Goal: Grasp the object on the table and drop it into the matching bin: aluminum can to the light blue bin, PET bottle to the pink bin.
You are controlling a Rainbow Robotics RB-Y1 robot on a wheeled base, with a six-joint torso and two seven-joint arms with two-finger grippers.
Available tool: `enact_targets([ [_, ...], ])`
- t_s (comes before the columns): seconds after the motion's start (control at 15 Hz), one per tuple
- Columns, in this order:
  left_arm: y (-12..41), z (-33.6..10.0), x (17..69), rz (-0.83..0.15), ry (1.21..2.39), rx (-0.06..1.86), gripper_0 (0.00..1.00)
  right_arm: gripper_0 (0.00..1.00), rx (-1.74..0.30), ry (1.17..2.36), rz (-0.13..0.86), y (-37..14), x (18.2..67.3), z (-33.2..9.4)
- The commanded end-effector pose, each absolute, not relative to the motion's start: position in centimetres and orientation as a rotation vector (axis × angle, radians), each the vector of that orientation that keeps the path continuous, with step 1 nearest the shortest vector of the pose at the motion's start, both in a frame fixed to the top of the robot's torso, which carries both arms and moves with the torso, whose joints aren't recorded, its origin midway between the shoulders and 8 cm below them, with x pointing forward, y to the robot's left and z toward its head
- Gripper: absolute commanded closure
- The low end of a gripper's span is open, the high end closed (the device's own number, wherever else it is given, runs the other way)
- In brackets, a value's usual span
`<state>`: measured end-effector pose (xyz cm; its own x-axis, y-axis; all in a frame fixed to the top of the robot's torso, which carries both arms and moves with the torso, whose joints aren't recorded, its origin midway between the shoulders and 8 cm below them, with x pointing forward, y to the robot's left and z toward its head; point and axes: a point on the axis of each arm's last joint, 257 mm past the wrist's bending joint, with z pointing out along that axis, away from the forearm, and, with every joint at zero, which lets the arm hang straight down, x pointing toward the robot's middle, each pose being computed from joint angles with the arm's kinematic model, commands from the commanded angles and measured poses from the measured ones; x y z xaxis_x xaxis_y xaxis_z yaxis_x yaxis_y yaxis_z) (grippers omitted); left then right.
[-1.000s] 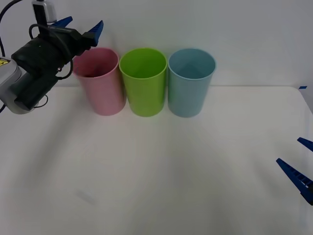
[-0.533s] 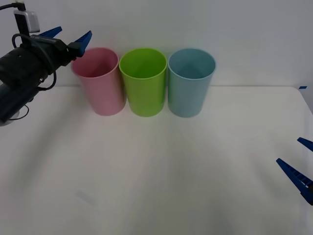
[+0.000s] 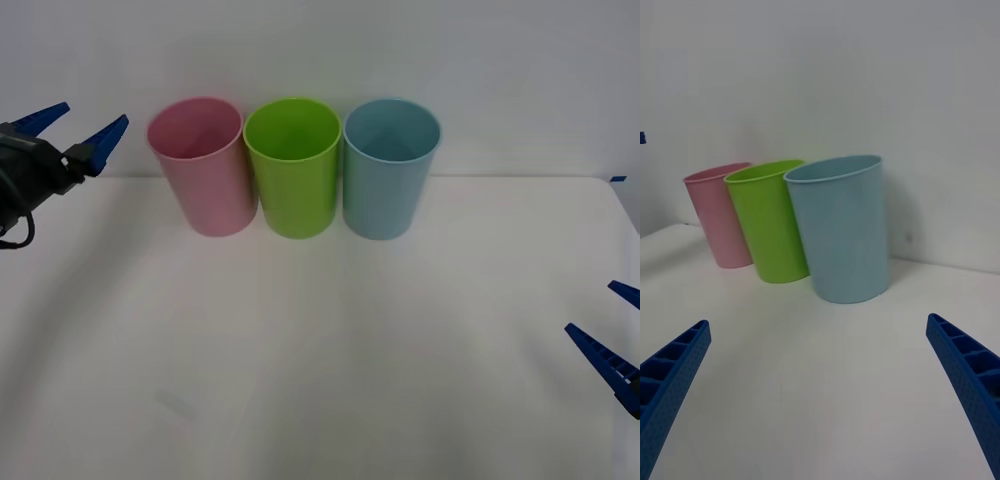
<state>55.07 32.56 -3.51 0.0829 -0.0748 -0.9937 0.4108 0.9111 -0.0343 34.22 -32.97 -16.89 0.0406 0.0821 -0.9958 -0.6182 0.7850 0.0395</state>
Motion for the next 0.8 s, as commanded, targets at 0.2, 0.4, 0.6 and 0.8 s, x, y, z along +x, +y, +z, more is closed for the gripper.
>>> enact_targets([
  [0.2, 36.4, -7.9, 50.2, -0.31, 1.51, 0.349, 0.0, 0.0, -0.465, 1.441, 0.567, -33.0, 34.2, -16.9],
  [0.4, 38.0, -10.7, 47.2, -0.278, 1.553, 0.407, 0.0, 0.0, -0.465, 1.441, 0.567, -33.0, 34.2, -16.9],
  [0.6, 39.6, -13.3, 44.1, -0.256, 1.592, 0.474, 0.0, 0.0, -0.465, 1.441, 0.567, -33.0, 34.2, -16.9],
  [0.8, 41.3, -16.4, 41.5, -0.263, 1.628, 0.561, 0.0, 0.0, -0.465, 1.441, 0.567, -33.0, 34.2, -16.9],
])
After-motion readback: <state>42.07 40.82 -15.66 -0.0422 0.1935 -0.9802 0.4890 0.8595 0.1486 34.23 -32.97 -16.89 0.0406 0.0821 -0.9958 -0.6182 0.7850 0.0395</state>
